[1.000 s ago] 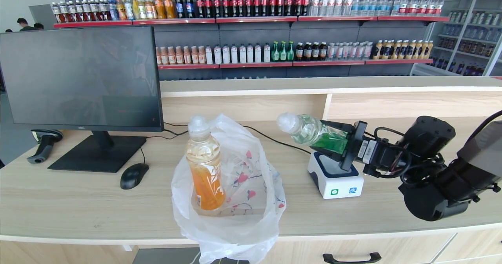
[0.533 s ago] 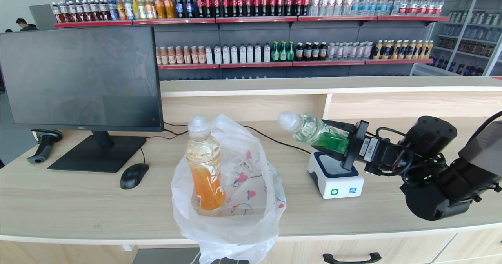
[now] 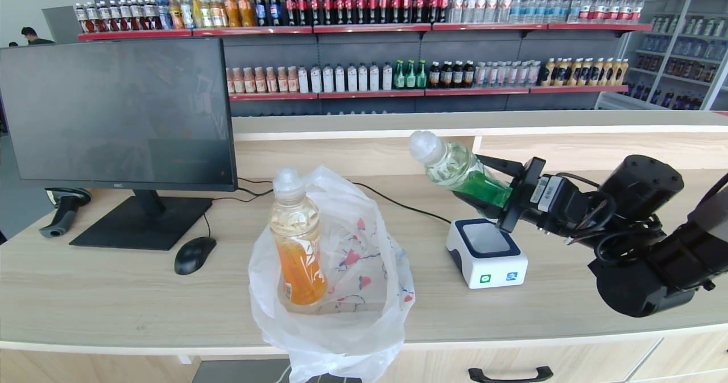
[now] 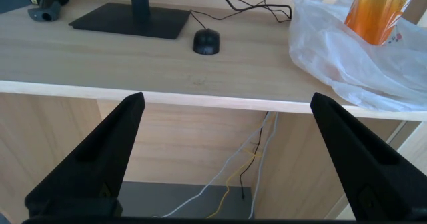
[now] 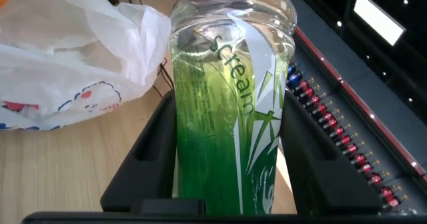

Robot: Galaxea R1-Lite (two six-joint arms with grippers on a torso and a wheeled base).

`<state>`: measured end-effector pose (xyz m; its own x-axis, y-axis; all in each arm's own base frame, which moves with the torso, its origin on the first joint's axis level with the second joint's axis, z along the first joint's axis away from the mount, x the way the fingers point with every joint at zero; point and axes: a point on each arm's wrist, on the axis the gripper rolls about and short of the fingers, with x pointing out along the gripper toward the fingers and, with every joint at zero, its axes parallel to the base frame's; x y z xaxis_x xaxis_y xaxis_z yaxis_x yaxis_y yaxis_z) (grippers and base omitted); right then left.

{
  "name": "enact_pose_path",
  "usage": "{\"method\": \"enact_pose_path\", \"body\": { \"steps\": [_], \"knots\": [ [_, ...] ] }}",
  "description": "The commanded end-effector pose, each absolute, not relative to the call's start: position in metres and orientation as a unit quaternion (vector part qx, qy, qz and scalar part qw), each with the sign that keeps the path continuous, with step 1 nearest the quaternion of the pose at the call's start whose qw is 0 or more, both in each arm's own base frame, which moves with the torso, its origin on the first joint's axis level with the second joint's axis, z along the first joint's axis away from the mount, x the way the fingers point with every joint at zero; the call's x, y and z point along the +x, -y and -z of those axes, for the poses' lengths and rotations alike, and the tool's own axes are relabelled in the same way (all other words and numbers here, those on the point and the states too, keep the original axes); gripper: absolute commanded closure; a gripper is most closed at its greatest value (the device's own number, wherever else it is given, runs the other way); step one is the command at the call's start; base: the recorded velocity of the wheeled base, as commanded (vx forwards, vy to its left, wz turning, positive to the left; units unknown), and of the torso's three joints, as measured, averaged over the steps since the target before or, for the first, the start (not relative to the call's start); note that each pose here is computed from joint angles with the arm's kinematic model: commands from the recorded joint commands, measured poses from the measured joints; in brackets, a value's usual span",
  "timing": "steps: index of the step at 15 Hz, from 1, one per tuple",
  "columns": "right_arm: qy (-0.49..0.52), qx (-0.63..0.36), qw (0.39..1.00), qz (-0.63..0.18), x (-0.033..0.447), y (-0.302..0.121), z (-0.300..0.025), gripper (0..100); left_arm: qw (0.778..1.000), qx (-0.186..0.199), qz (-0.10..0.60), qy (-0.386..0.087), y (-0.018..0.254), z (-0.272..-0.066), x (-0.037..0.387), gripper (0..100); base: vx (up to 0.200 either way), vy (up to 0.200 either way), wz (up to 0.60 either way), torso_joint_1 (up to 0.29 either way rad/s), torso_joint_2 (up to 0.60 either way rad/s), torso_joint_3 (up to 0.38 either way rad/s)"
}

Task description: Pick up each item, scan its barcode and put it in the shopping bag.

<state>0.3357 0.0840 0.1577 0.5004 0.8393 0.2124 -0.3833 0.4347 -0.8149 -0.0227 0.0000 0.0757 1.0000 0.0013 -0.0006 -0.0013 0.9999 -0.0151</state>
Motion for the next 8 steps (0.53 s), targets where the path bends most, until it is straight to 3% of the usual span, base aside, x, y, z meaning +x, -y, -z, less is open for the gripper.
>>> {"method": "enact_pose_path", "body": {
  "steps": [1, 3, 8],
  "knots": [
    [0.331, -0.349, 0.793, -0.373, 0.324, -0.089, -0.179, 100, 1.0, -0.008, -0.001, 0.0, 0.0, -0.076, -0.023, 0, 0.0, 0.0, 0.0, 0.0, 0.0, 0.0],
    [0.324, -0.319, 0.811, -0.368, 0.319, -0.098, -0.184, 100, 1.0, -0.008, -0.001, 0.0, 0.0, -0.076, -0.023, 0, 0.0, 0.0, 0.0, 0.0, 0.0, 0.0],
    [0.268, -0.139, 0.905, -0.3, 0.297, -0.146, -0.199, 100, 1.0, -0.008, -0.001, 0.0, 0.0, -0.076, -0.023, 0, 0.0, 0.0, 0.0, 0.0, 0.0, 0.0]
  ]
}}
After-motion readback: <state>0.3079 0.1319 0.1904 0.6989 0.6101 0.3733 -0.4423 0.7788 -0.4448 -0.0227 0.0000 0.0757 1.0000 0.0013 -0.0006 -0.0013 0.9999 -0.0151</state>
